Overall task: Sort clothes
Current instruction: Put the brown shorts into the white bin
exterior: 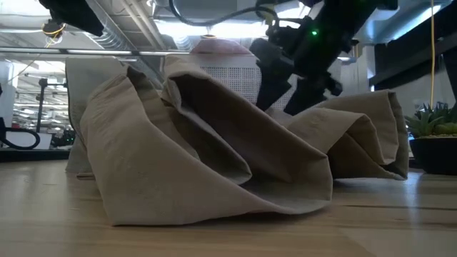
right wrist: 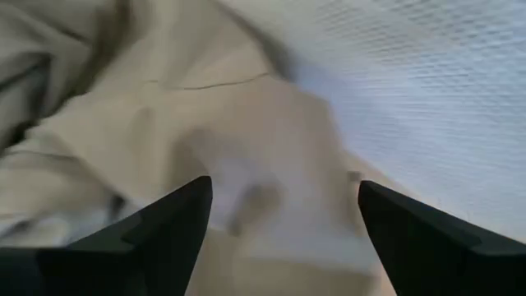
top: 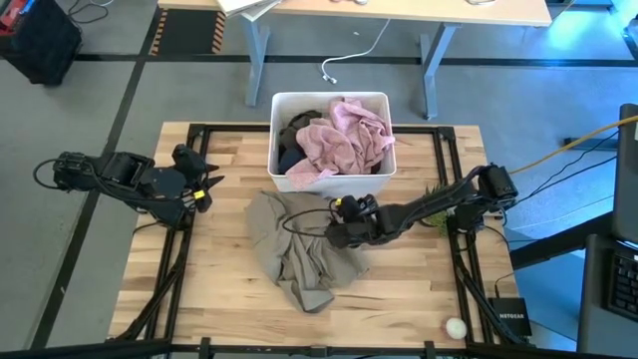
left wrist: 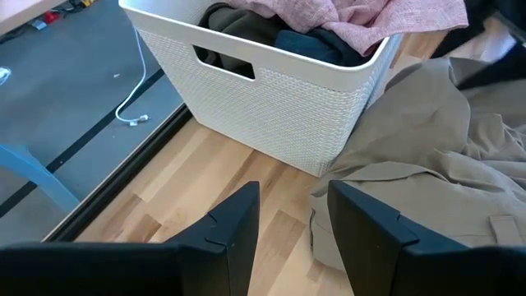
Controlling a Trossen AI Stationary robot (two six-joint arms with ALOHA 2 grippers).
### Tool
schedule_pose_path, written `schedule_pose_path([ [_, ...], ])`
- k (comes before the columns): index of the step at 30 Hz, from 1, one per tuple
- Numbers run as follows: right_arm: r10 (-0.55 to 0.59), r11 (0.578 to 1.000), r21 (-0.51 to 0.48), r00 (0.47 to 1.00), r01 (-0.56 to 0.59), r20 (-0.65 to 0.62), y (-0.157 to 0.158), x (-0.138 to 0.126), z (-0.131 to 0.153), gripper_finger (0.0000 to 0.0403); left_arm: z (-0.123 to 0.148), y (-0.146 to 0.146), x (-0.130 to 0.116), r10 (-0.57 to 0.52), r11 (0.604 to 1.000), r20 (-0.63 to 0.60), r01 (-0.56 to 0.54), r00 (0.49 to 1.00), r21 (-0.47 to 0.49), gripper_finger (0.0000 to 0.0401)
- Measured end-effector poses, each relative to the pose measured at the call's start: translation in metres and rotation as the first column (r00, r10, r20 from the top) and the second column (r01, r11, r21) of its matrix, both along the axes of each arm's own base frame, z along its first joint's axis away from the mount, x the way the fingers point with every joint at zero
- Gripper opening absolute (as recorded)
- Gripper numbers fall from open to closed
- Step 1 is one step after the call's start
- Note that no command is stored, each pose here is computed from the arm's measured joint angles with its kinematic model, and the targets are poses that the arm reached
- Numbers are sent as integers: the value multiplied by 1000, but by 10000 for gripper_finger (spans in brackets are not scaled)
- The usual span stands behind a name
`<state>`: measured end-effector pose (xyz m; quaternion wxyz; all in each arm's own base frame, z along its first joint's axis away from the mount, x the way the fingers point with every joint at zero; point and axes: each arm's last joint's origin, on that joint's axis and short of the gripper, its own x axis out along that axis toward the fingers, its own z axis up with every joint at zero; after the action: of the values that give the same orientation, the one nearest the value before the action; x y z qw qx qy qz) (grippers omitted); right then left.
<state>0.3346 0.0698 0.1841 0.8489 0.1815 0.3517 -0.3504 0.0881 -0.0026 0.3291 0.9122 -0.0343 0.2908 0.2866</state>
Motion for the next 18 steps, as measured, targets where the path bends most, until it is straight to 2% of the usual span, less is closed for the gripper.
schedule_pose_path([
  [5,52,997,46,984,-61,172,3,7,-12,319,0,0,0,0,1000,0,0,1000,0,141],
  [10,107,985,112,969,-134,221,8,19,-36,319,0,0,0,0,1000,1,0,1000,0,141],
  [14,240,935,173,910,-311,339,19,40,-48,319,0,0,0,-3,1000,-1,3,1000,3,141],
  [18,323,893,173,861,-414,394,34,60,-47,318,0,0,0,-3,1000,1,3,1000,3,141],
])
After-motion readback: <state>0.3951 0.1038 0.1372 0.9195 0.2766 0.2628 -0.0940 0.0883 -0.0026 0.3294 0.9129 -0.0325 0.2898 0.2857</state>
